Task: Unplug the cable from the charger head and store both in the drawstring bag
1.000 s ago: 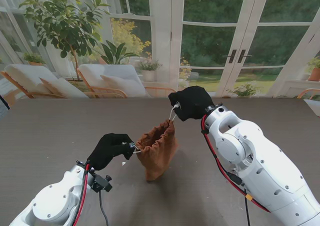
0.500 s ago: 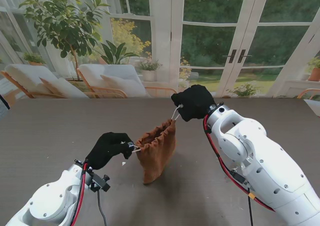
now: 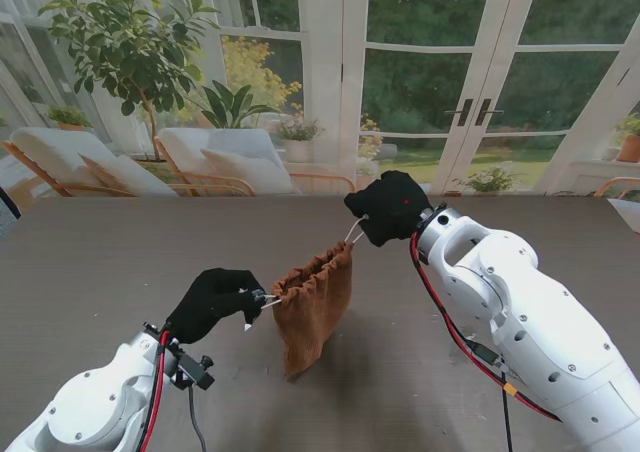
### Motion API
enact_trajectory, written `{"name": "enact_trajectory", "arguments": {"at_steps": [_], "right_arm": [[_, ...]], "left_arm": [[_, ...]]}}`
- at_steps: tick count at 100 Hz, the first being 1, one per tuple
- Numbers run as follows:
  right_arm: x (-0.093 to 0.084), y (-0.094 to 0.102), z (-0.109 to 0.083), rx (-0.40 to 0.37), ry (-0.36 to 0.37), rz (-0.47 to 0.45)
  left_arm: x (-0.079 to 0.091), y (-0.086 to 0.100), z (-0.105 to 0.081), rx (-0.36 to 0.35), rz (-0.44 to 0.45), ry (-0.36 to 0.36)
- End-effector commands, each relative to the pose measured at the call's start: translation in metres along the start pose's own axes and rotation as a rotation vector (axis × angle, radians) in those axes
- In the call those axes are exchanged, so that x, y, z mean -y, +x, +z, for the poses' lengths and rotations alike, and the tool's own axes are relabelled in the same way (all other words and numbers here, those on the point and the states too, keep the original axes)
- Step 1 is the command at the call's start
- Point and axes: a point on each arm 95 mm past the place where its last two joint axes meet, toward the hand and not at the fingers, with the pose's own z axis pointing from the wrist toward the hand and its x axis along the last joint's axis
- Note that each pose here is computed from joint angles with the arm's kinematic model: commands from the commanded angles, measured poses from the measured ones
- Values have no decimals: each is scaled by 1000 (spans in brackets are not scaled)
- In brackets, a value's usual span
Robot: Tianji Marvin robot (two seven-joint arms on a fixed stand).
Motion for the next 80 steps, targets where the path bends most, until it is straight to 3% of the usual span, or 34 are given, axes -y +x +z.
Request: {"name": "enact_trajectory", "arguments": {"at_steps": [1,80], "right_arm": [[2,-1,-1,-6,25,-19],[15,-10,3,-97,48,-73]], "left_arm": [[-3,4,-1,-13,-4,-26],[3,14,-14,-42,21,-41]]}}
